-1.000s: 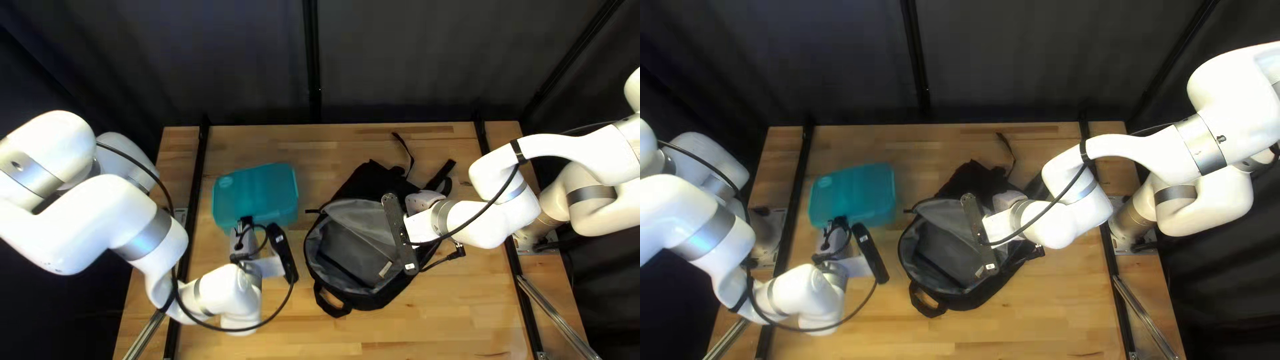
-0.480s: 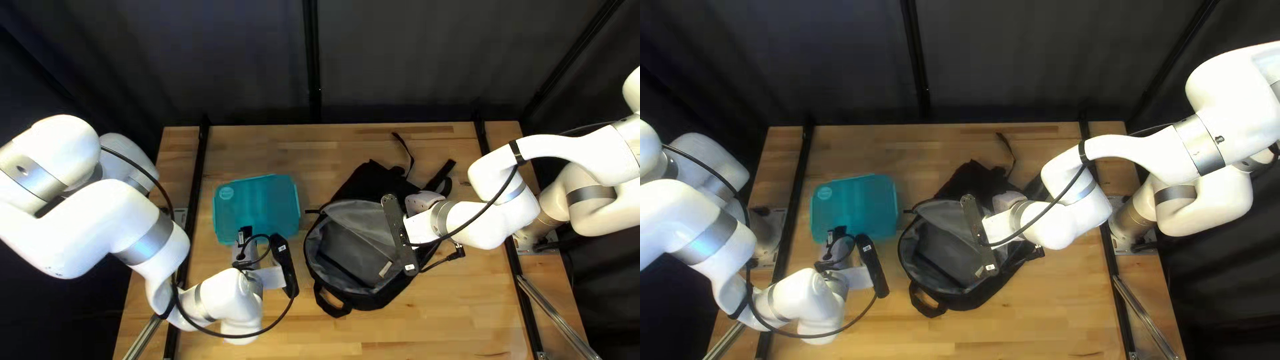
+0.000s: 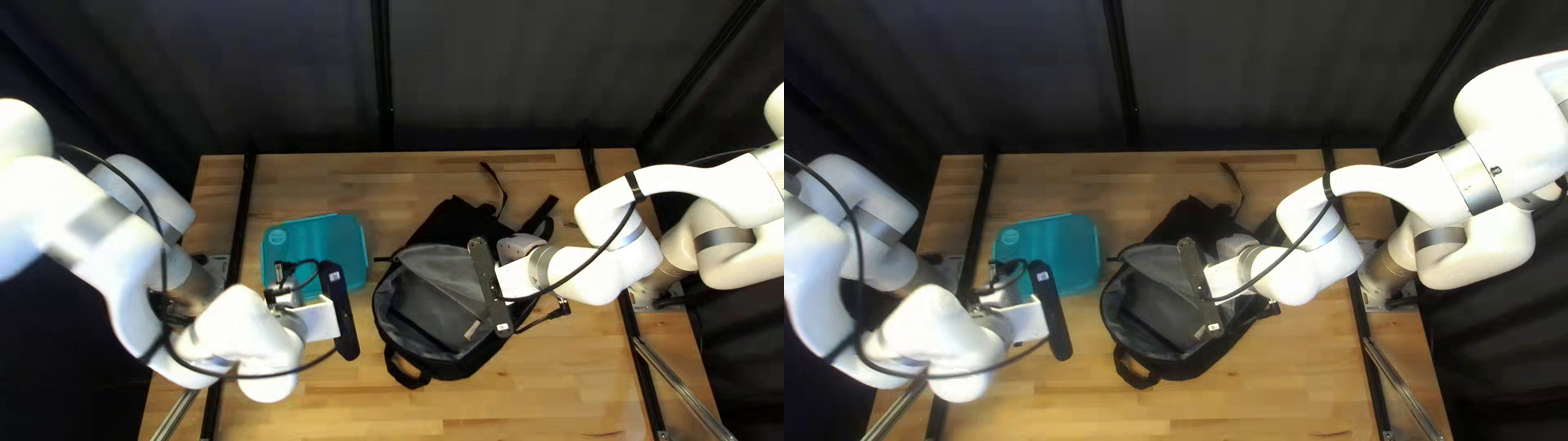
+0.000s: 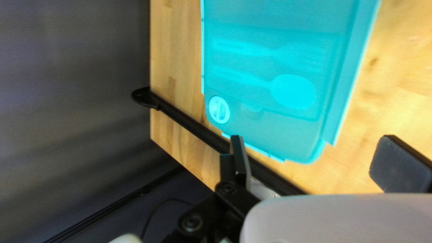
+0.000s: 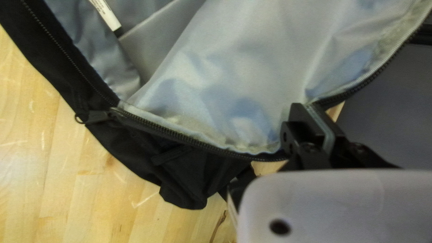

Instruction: Remove a lunch box from a kids backpack

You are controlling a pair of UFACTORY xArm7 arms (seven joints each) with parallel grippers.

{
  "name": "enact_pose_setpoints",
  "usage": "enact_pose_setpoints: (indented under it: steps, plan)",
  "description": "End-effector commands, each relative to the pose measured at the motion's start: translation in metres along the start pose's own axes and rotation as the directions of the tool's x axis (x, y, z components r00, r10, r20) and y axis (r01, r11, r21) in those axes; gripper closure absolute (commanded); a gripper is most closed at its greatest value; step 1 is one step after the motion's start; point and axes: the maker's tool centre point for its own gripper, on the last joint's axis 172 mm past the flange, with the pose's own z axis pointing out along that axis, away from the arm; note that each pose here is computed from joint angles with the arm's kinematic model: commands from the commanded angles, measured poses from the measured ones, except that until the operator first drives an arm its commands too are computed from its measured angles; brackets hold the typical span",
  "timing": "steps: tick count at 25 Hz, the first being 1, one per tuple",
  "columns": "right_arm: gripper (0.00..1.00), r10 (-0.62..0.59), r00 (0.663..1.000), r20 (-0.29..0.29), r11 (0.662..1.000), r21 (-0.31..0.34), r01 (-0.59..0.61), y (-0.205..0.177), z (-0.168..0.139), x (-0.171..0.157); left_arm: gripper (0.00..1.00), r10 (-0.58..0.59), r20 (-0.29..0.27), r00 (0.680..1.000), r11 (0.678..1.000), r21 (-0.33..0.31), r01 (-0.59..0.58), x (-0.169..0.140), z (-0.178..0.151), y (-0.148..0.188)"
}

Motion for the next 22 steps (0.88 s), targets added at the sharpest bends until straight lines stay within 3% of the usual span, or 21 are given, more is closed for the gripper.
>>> enact_pose_setpoints:
  steps: [1, 5, 10, 11, 12, 22]
  plan:
    - [1.00, 0.000, 1.000, -0.001, 1.000, 0.002, 0.000, 0.000, -0.001, 0.000, 0.00, 0.020, 0.000, 1.000, 0.996, -0.082, -0.020, 0.007, -0.057, 0.005]
    - [1.00, -0.001, 1.000, -0.002, 1.000, 0.005, 0.001, 0.000, 0.000, 0.001, 0.00, 0.047, 0.003, 0.999, 0.991, -0.129, -0.046, 0.010, -0.101, 0.012]
    - [1.00, -0.003, 1.000, -0.004, 1.000, 0.007, 0.003, 0.000, -0.001, 0.000, 0.00, 0.088, 0.016, 0.996, 0.976, -0.200, -0.083, 0.014, -0.112, 0.022]
    - [0.91, -0.004, 1.000, -0.005, 1.000, 0.007, 0.004, 0.000, -0.001, 0.000, 0.00, 0.088, 0.016, 0.996, 0.976, -0.200, -0.083, 0.014, -0.112, 0.022]
    - [0.00, -0.009, 1.000, -0.007, 1.000, 0.006, 0.009, 0.001, -0.002, 0.000, 0.00, 0.088, 0.016, 0.996, 0.976, -0.200, -0.083, 0.014, -0.112, 0.022]
    - [0.00, -0.012, 1.000, -0.009, 1.000, 0.004, 0.012, 0.001, -0.003, 0.000, 0.00, 0.088, 0.016, 0.996, 0.976, -0.200, -0.083, 0.014, -0.112, 0.022]
